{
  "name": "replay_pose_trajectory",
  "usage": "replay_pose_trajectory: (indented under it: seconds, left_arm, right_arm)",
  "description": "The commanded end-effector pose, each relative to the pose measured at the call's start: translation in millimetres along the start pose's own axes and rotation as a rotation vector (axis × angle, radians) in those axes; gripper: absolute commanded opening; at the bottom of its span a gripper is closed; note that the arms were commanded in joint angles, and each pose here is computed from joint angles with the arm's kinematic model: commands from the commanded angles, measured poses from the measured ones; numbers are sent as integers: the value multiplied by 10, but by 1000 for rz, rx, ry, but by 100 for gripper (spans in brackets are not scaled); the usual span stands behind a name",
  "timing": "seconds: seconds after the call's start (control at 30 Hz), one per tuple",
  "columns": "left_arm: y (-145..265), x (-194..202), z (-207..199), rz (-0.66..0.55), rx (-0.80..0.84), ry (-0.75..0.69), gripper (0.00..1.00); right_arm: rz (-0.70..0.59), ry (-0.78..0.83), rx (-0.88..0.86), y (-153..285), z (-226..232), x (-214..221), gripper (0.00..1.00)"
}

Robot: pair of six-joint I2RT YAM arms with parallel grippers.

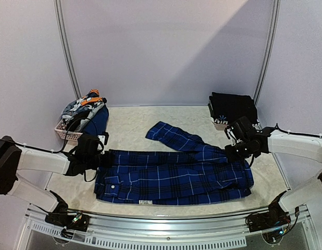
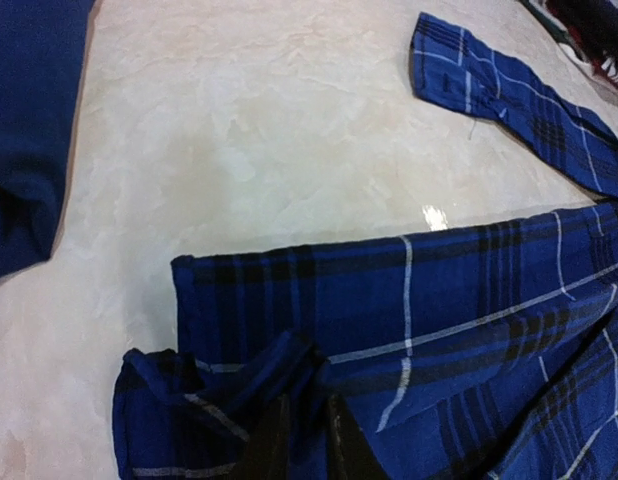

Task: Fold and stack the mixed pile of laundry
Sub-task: Fold the 1/3-folded shirt at the center of the board.

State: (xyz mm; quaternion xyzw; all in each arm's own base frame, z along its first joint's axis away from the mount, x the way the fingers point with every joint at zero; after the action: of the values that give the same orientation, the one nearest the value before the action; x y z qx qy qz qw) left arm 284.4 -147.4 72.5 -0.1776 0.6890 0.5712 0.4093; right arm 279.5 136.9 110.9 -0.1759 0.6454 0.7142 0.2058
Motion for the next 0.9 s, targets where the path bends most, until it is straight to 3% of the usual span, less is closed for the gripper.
replay_pose_trajectory:
  seconds: [0.0,0.13,0.3,0.5,0.63,0.87]
  left_arm:
    - [98,-28,47,-83,-41,38,16]
    - [204,-59,81,-134,-55,67,21]
    - [359,-270,46,-189,-41,57,27]
    - [429,-657,-126,-186,11,-17,27]
    - [270,-881,-403,-104,104,-79,27]
    - [-260,-788,-913,180,218,-196,26]
  right_arm:
    - [28,-76,27,-64,-89,165,14]
    - [28,-134,-23,-2,-51,194,34]
    - [-5,-173,-91,178,-6,149,47]
    - [-153,-170,-280,562,191,-128,63]
    - [-171,-157,-434,677,508,-349,60]
    - [-39,-71,-539,417,1223,-514,49]
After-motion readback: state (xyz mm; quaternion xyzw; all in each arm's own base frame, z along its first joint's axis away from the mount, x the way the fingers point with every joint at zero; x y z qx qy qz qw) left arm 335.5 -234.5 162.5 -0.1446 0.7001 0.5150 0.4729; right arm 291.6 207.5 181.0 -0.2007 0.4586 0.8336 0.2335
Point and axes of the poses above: each gripper's point midway between its finger pads, its own y axis back along the fingers, its own z axis along the line the jaws close on, x = y × z, the point moved 3 cm from there along y, back along the fingers, and after that the axes turned 14 degrees about -y, right-handed, at the moved point
